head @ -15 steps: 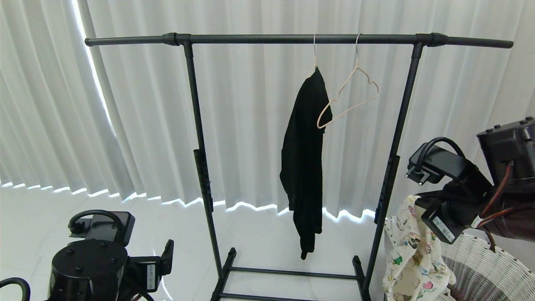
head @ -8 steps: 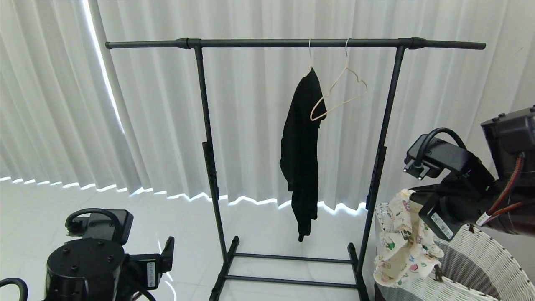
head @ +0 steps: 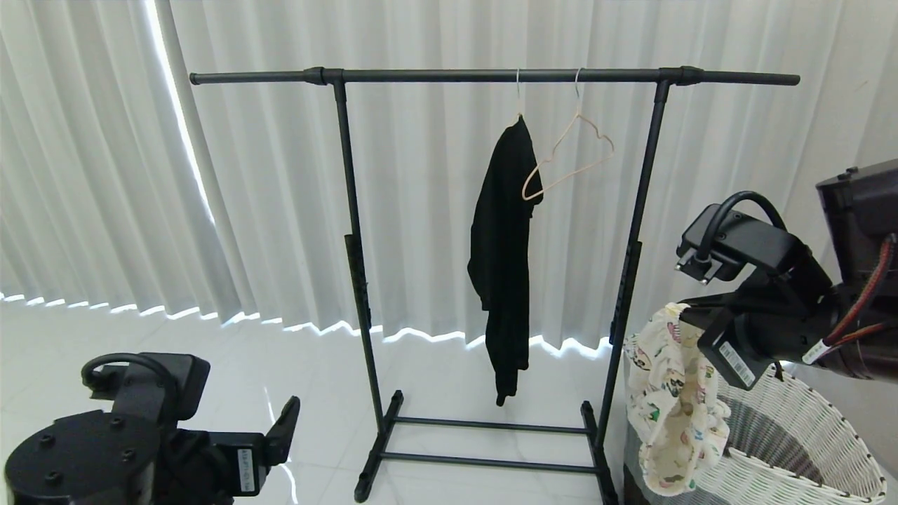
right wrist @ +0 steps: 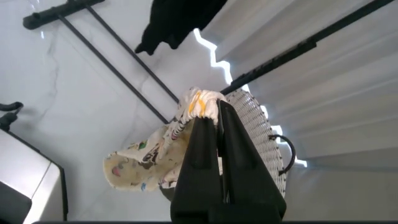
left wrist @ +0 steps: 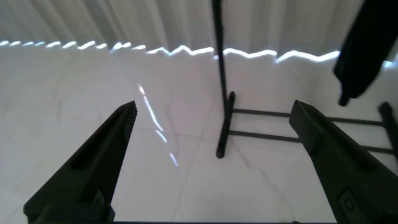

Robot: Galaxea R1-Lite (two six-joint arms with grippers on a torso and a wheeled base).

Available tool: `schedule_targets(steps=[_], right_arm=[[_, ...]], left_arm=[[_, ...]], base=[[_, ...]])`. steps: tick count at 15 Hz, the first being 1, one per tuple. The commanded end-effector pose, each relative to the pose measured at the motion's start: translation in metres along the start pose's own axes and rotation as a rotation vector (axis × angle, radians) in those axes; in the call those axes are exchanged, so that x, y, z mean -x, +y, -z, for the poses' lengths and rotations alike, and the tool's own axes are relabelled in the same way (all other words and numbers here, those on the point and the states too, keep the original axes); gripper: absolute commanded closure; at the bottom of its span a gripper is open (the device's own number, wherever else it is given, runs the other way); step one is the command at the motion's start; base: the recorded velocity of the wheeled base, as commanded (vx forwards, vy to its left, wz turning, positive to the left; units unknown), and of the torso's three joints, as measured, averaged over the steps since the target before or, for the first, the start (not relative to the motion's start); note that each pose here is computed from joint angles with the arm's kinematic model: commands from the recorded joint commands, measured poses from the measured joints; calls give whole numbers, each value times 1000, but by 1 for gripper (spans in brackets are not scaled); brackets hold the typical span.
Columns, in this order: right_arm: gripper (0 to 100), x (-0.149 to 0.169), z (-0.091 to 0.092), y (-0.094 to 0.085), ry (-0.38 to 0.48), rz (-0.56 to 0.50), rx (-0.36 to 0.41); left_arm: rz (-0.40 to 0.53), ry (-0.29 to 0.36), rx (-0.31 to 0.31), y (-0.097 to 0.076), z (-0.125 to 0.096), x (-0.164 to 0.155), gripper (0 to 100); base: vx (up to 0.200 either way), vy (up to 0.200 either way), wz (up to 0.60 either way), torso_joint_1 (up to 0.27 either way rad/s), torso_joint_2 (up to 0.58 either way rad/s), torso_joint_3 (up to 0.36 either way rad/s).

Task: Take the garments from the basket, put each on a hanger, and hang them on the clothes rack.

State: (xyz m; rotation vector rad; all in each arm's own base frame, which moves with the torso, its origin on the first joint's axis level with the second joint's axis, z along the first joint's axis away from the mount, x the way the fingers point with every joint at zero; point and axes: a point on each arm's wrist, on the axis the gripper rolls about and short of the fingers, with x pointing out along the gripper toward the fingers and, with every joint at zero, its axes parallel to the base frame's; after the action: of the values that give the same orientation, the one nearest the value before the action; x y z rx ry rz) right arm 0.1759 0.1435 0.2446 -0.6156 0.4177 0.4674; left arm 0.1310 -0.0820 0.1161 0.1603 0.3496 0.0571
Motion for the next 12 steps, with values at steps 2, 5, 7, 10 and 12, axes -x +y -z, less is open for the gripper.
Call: schedule_targets(steps=[2,5,7,10,12], right_arm=[[100,0,-4,5,-12,-19,13],[100,-9,-11,11,-20,-37,12],[100,-21,-26,19,-43,-58,-16],[100,-38,-68,42,-118,-114,-71],[100,-47,-95,57,-168,-139,-75]], left_arm=[[352,-126,-24,19,3,39,0],[559,-172,-121,22,8,48,0],[576,-154,-142,12,-2,39,0],[589,-209,-77,-19,-58,13,0],[622,-205,-69,-39,-71,3,0]], base=[[0,0,0,0,0,0],[0,0,0,0,0,0],[0,0,0,0,0,0],[0,0,0,0,0,0],[0,0,0,0,0,0]])
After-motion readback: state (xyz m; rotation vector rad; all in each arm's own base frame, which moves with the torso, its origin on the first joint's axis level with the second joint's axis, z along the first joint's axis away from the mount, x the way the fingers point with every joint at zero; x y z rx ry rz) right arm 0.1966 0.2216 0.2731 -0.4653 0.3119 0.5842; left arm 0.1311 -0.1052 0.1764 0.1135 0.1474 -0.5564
